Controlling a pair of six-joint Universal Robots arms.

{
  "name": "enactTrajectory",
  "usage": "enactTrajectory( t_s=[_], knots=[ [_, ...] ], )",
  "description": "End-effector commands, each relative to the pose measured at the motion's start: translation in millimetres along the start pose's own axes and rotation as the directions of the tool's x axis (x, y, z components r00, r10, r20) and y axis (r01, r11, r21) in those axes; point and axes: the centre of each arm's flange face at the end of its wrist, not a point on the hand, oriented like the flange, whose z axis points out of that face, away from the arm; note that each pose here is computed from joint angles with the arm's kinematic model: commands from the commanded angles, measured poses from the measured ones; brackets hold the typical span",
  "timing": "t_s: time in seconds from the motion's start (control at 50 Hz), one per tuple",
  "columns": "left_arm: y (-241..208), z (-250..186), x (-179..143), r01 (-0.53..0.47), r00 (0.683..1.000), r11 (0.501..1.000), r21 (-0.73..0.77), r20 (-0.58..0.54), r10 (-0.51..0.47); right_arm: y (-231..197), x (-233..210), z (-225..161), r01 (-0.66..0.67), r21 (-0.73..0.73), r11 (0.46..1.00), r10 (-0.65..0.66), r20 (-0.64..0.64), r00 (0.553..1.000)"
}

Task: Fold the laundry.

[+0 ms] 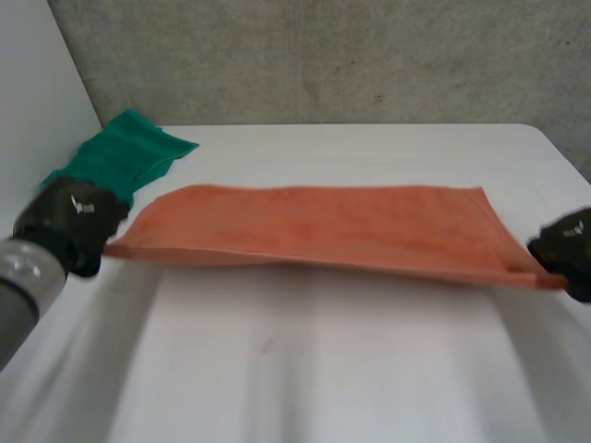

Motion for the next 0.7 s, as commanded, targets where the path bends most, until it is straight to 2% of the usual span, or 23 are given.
enactTrajectory(
  t_s=[0.02,0.12,0.28,0.36,0.38,0.46,0.56,0.7],
  knots=[
    [17,-19,25,-0.107,0.984,0.993,-0.038,-0.144,0.101,7,-4,-19,0.062,-0.088,0.994,-0.059,0.041,0.997],
    [28,11,36,-0.110,0.983,0.993,-0.049,-0.155,0.101,3,2,-7,0.060,-0.043,0.997,-0.061,-0.038,0.997],
    [13,72,41,-0.082,0.995,0.993,0.083,-0.052,0.087,-17,-18,48,0.070,0.036,0.997,-0.066,-0.090,0.994],
    [1,103,44,-0.035,0.999,0.988,0.151,0.012,0.034,-28,-7,69,0.083,0.063,0.995,-0.068,-0.212,0.975],
    [1,111,43,-0.028,0.999,0.987,0.155,0.033,0.023,-33,-1,78,0.092,0.082,0.992,-0.067,-0.265,0.962],
    [4,150,46,-0.015,0.992,0.989,0.148,0.127,-0.004,-42,12,107,0.111,0.136,0.984,-0.057,-0.348,0.936],
    [-1,189,53,-0.023,0.980,0.987,0.161,0.197,-0.010,-46,19,141,0.123,0.149,0.981,-0.056,-0.391,0.919],
    [-3,216,68,-0.039,0.979,0.977,0.210,0.205,-0.005,-54,15,178,0.132,0.150,0.980,-0.055,-0.432,0.900]
  ],
)
